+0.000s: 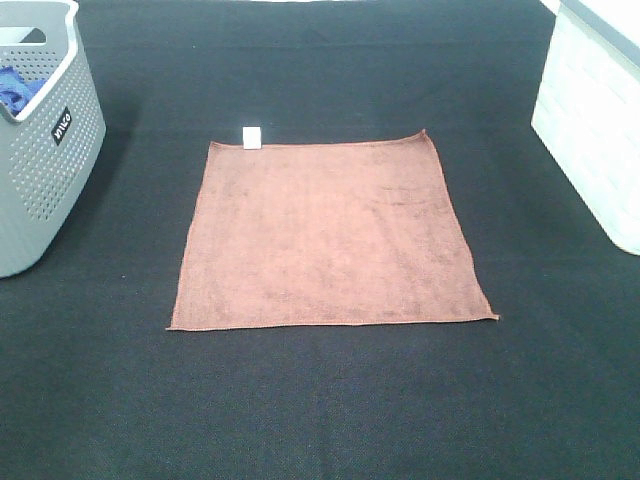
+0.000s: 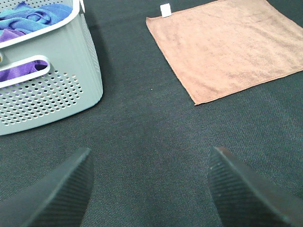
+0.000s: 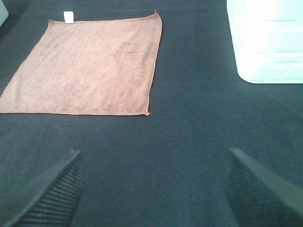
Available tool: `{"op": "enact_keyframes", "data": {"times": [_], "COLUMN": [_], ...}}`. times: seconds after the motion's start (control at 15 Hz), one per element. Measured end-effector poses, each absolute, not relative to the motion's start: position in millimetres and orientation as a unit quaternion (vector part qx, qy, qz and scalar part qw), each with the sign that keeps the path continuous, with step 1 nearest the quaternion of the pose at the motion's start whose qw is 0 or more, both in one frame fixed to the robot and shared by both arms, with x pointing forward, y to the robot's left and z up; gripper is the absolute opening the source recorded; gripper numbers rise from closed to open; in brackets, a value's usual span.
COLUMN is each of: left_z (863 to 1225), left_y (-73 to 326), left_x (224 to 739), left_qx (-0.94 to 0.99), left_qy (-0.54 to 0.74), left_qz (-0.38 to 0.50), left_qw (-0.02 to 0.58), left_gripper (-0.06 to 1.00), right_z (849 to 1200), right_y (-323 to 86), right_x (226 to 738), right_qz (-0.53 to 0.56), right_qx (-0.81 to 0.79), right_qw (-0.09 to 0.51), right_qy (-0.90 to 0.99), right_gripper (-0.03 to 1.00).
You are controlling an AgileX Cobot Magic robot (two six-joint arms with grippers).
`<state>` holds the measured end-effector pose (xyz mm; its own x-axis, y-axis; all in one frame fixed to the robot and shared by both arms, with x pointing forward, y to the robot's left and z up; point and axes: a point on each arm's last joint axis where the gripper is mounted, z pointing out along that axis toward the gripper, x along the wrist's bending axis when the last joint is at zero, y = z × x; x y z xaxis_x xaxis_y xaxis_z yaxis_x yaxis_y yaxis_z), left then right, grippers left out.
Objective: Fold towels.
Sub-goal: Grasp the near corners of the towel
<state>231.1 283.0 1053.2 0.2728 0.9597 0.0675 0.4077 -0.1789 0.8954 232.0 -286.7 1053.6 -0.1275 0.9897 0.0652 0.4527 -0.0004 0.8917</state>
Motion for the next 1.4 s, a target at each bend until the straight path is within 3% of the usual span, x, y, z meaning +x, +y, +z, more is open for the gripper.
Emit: {"op": "enact_keyframes", "data": {"times": [1.4], "left_z": [1053.2], "left_y": [283.0], "left_x": [231.1], "left_qx": [0.688], "left_qy": [0.497], "left_qz": [0.341], "left_qw": [0.404], "left_gripper": [0.66], "right_z": [1053.6], "right_y": [-286.7], "right_x": [232.0], "right_qz": [0.412], "right_qx": [0.575], "right_qw": [0.326], "right_qy": [0.628], "right_gripper": [0.76]}}
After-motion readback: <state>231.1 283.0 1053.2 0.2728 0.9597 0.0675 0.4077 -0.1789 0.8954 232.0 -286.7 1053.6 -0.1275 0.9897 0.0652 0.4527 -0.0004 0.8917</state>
